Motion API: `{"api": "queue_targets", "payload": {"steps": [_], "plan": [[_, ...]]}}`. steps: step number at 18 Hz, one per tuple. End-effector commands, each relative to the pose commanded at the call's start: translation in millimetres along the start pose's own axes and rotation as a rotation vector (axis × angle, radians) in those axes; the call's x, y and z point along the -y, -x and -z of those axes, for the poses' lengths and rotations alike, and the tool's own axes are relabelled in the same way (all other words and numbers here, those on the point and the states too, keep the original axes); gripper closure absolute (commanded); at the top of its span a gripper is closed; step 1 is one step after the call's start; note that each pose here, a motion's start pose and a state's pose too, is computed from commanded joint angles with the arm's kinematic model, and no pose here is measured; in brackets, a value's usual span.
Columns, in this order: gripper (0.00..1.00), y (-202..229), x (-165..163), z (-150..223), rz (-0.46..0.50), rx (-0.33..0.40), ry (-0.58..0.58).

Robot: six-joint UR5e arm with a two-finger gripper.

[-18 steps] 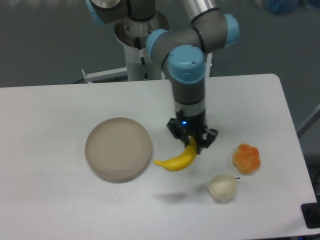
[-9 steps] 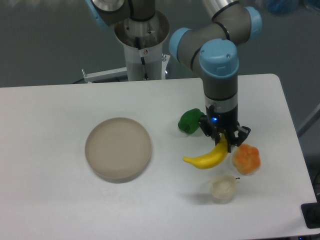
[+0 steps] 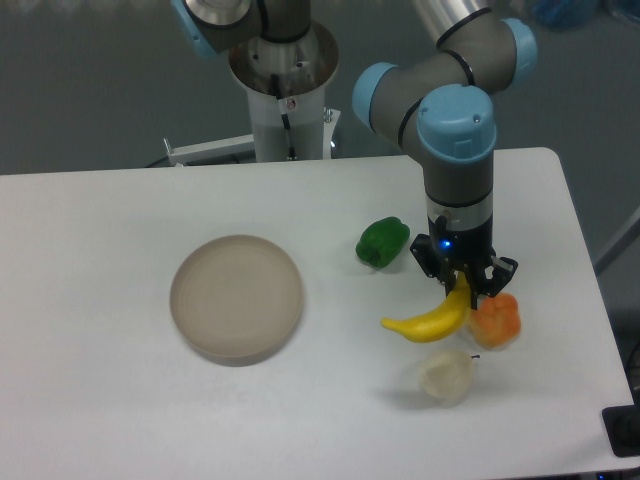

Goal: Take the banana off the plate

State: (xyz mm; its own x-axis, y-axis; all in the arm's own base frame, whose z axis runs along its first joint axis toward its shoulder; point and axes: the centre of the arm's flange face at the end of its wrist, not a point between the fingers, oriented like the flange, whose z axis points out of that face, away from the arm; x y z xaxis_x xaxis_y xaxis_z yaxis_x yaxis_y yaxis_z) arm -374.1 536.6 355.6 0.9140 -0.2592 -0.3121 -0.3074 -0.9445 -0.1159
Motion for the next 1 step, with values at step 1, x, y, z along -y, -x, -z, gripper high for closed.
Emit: {"api": "queue_targets", "payload": {"steps": [1], "plan": [[0.64,-0.1,0.3,-0.9,0.0,-0.001,-0.003]]}}
